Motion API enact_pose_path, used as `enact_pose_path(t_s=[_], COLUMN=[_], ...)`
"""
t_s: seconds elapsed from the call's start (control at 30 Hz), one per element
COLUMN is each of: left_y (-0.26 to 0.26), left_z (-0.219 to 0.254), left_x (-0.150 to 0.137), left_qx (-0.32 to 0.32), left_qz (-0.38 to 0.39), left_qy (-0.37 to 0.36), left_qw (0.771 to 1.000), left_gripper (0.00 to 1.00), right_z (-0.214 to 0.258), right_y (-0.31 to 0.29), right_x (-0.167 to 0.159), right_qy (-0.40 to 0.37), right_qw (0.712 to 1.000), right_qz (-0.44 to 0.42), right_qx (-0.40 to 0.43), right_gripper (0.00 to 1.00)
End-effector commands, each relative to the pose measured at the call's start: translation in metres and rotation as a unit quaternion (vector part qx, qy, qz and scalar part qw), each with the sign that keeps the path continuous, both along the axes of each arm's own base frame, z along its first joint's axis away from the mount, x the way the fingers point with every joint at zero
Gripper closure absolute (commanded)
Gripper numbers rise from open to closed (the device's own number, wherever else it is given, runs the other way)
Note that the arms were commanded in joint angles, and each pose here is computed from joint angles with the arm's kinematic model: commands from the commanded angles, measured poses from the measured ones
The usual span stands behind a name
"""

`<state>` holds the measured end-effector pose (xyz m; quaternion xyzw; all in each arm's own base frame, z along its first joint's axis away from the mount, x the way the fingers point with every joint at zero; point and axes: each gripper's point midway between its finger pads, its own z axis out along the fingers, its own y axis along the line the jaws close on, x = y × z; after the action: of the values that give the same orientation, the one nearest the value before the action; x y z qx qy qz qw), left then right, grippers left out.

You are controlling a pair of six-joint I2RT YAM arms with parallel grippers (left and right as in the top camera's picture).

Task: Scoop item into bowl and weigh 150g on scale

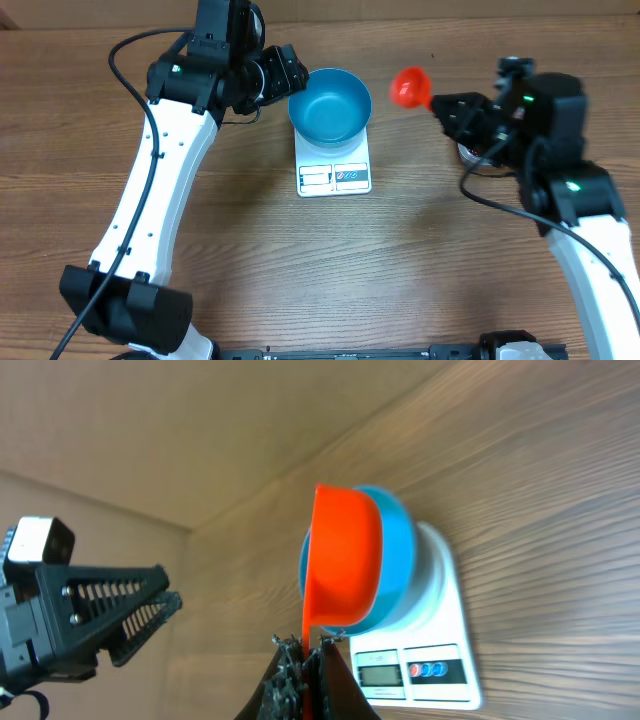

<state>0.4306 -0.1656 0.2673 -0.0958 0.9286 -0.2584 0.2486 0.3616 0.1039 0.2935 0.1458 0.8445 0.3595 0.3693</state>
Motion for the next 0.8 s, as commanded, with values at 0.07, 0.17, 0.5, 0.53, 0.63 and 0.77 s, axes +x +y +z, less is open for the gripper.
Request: enact_pose_path(t_s=[0.07, 0.17, 0.5, 0.53, 0.63, 0.77], left_y=[-0.010, -0.013, -0.044, -0.047, -0.057, -0.070], left_z=[0.057, 0.064, 0.043, 0.041, 0.035, 0.030], left_x=[-0.032, -0.046, -0.084, -0.086, -0.093, -0.102], left_qx=[0.034, 0.051, 0.098, 0.104, 0.112, 0.111], left_qz=[-0.092, -0.095, -0.124, -0.126, -0.130, -0.144], left_qy=[-0.105, -0.110, -0.071, -0.069, -0.065, -0.061], left_qw=[0.990, 0.988, 0.985, 0.984, 0.983, 0.981], left_gripper=[0.21, 0.20, 0.20, 0.19, 0.19, 0.19], right_z=[0.031, 0.029, 0.013, 0.012, 0.010, 0.010], right_y=[-0.034, -0.054, -0.097, -0.098, -0.100, -0.100], right_x=[-0.021, -0.031, -0.050, -0.051, -0.052, -0.052], right_qy=[-0.047, -0.039, 0.003, 0.006, 0.011, 0.011], right_qw=[0.998, 0.997, 0.993, 0.993, 0.993, 0.993], right_qz=[-0.020, -0.043, -0.098, -0.099, -0.100, -0.100], right_qx=[-0.029, -0.042, -0.063, -0.065, -0.066, -0.066], right_gripper=[0.96, 0.96, 0.96, 0.96, 0.96, 0.96])
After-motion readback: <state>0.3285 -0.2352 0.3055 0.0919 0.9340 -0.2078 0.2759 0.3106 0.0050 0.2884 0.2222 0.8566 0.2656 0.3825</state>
